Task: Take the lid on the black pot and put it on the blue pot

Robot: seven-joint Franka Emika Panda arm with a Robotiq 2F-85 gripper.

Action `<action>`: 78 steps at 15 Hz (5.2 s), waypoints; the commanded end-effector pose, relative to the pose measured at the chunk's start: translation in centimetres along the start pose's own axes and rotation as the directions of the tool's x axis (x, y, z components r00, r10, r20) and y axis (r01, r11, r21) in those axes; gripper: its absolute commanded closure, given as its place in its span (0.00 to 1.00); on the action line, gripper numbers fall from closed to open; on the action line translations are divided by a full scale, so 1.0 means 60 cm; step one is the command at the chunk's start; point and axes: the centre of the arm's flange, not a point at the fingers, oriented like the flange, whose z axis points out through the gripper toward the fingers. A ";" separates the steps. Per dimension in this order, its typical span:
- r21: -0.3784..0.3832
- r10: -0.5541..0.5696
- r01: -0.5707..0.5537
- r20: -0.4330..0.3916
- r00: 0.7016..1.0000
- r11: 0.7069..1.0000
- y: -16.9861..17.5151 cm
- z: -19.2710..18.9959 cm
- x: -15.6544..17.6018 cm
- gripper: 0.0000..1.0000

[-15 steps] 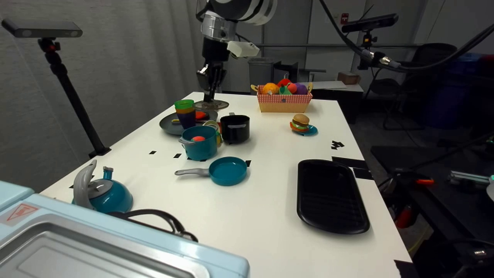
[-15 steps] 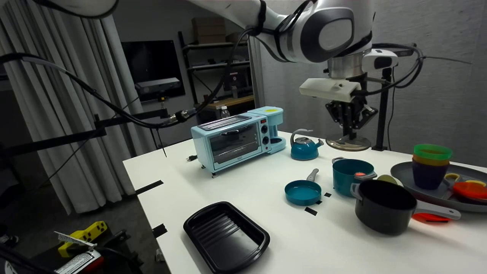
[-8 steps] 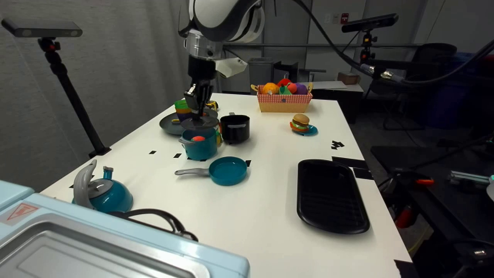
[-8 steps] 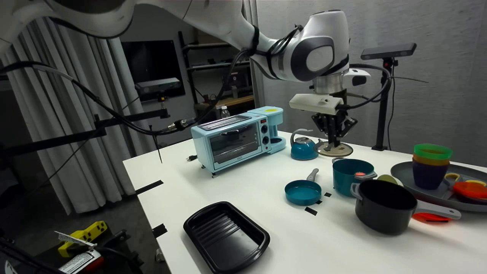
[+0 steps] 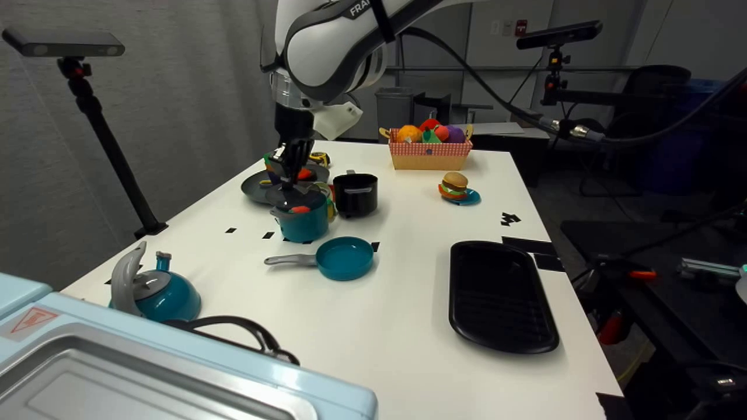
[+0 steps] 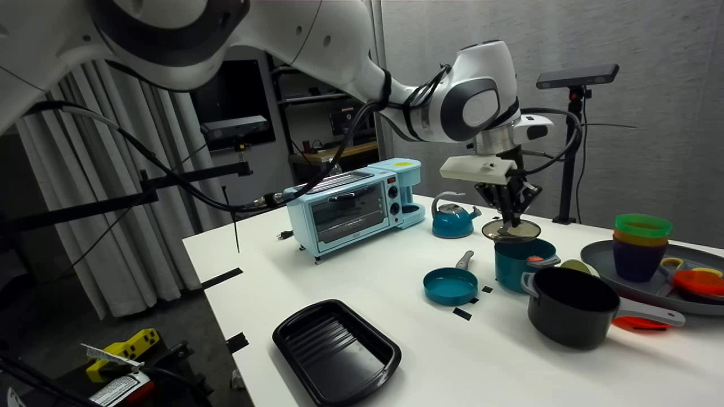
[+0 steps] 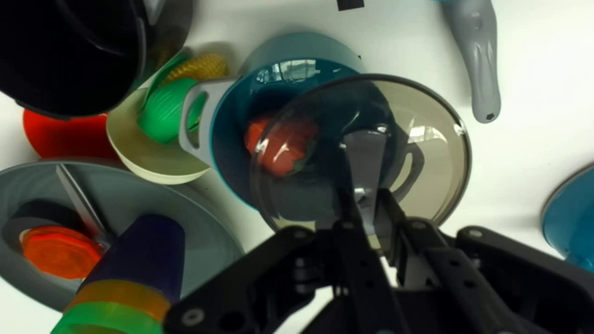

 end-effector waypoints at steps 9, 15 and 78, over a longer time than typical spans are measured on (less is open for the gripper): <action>-0.083 0.067 -0.067 -0.003 0.998 0.994 0.080 0.070 0.006 0.96; -0.088 0.083 -0.084 -0.011 0.996 0.993 0.092 0.072 0.005 0.96; 0.091 -0.017 0.012 0.055 0.998 0.996 0.025 -0.253 -0.397 0.00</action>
